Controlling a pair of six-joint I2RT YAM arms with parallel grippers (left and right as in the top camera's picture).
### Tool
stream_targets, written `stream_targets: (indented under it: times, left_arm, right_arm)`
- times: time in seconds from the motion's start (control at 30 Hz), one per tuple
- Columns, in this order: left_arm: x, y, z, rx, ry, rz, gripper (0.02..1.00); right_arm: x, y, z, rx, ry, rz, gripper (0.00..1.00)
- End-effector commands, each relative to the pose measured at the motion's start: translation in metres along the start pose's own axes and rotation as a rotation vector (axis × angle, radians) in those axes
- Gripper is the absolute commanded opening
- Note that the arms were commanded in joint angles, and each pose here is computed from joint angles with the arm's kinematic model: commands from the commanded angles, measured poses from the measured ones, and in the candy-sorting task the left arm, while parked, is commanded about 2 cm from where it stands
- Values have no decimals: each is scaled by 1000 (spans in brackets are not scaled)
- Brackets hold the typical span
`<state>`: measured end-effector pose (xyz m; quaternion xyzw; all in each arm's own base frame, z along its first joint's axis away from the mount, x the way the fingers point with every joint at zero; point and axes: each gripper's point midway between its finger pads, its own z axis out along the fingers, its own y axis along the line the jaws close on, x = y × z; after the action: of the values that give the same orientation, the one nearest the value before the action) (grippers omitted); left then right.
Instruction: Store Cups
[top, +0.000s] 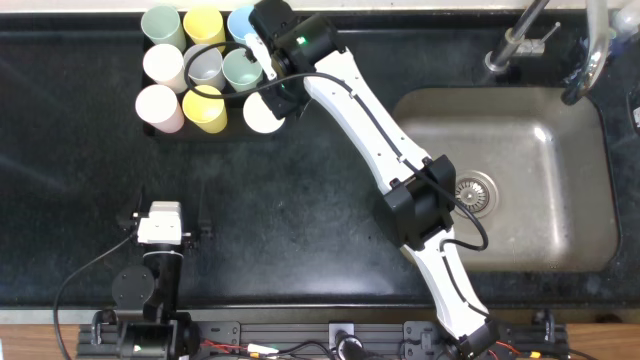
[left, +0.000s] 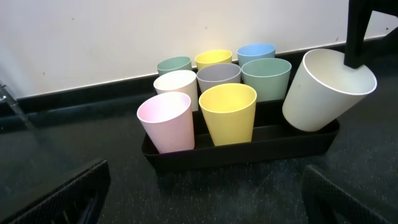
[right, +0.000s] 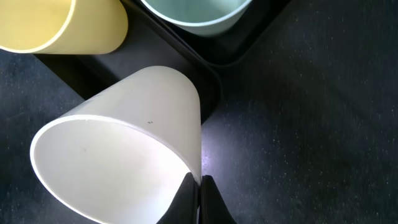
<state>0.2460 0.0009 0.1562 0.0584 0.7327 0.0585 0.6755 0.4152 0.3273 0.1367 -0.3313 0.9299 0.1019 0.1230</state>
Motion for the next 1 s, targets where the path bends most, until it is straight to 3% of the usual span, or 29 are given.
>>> stream_targets:
  times: [0.03,1.0]
  left_arm:
    - [0,1,0,0,-3,13,998]
    - [0,1,0,0,-3,13,1000]
  right_arm:
    - [-6,12,-4,-10,-24,-30,45]
    - [0,6,21,38,27,-57,42]
